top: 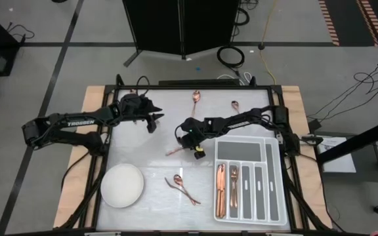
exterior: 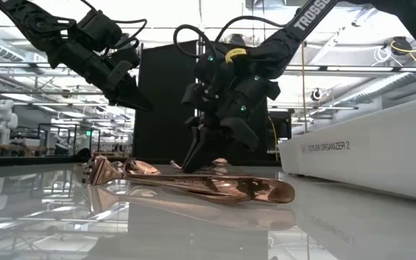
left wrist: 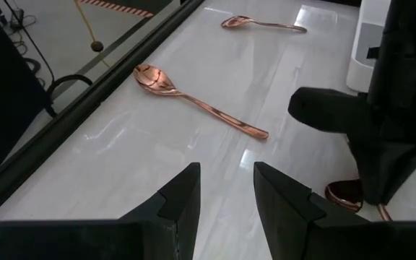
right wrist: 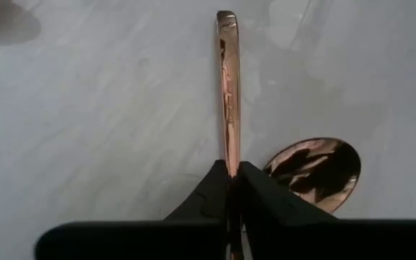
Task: Sort silverware
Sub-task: Put the middle brown in the white silverware organizer
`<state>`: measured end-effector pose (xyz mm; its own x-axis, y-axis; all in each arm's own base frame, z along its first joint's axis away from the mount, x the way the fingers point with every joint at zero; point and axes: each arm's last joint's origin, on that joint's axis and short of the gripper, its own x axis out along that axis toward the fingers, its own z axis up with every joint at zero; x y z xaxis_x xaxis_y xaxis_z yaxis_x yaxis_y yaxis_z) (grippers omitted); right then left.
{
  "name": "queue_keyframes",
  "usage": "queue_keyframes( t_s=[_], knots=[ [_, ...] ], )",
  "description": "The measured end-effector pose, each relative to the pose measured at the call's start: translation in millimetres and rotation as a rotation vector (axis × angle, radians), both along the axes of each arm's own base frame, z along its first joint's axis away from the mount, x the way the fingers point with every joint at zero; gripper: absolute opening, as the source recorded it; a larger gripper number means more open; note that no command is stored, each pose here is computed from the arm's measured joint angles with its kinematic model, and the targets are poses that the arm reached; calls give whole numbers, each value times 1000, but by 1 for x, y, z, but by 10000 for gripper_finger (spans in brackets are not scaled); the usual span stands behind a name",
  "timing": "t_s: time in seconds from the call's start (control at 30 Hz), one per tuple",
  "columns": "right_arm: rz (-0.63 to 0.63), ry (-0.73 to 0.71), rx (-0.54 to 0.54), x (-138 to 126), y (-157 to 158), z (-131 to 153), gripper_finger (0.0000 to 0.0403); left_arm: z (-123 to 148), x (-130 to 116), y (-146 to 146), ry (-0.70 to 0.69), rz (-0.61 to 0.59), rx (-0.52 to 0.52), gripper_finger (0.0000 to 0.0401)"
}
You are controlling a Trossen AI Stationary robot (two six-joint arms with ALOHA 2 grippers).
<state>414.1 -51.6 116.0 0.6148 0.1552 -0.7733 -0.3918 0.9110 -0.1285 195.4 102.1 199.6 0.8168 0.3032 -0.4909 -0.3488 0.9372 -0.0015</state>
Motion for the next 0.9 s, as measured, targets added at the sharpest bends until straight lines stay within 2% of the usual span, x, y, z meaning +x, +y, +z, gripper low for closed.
queue_keyframes(
  t_s=[0.17, 0.37, 0.5, 0.63, 0.77, 0.9],
  knots=[
    [-14, -25, -26, -2, -2, 14, 9, 0, 0, 0, 1, 0, 0, 130],
    [-14, -119, -24, -4, 0, 47, 5, 0, 0, 0, 11, -32, 31, 130],
    [-93, -163, 36, -10, -4, 72, 4, 1, 3, -6, -13, -191, 37, 130],
    [-202, -169, 118, -18, -13, 89, 3, 7, 9, -14, -103, -348, 33, 130],
    [-319, -137, 209, -23, -21, 94, 3, 13, 14, -24, -167, -470, 72, 130],
    [-430, -50, 291, -30, -26, 89, 3, 13, 18, -35, -162, -559, 165, 130]
  ],
)
